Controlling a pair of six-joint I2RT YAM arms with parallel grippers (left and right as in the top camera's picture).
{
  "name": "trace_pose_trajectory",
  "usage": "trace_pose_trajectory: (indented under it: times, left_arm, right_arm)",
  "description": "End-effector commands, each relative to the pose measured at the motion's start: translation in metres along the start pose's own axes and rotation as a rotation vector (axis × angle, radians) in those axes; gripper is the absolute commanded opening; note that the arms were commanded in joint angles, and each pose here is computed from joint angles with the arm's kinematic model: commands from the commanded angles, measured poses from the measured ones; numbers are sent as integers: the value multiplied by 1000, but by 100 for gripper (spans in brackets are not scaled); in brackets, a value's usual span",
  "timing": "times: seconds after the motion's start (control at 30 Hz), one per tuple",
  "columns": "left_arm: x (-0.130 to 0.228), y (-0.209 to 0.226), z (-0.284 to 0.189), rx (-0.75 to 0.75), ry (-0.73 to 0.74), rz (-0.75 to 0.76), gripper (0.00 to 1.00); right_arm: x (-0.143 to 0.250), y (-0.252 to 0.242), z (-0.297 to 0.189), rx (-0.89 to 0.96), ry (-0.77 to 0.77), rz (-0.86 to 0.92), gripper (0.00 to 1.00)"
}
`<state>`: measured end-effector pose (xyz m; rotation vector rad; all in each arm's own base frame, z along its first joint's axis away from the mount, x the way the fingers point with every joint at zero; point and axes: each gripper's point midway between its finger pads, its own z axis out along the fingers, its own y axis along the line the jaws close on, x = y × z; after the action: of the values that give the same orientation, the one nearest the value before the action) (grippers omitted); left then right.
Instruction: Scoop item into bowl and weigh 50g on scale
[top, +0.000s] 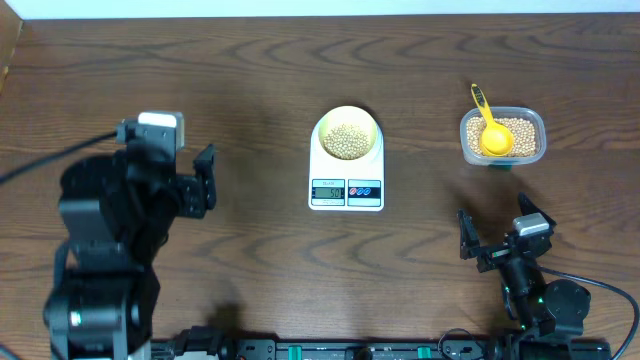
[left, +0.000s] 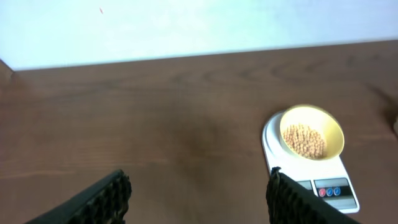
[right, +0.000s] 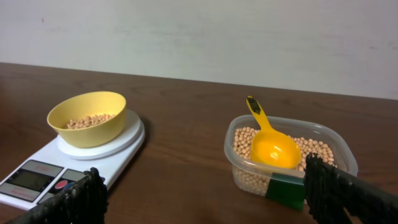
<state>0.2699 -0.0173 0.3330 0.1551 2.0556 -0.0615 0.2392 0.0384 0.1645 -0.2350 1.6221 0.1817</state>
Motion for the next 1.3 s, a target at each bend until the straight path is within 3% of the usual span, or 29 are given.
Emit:
trace_pose_trajectory:
  times: [0.0,0.43,1.27]
  left_arm:
    - [7,2,-6,-18,-60,13,73]
    - [43,1,18,-28,-337,-49,73]
    - [157,-5,54,-17,-328,-99,73]
  right_arm:
    - [3,-1,0,4,5,-11,99]
    - [3,-1,0,4,5,-11,99]
    - [3,-1,0,4,5,-11,99]
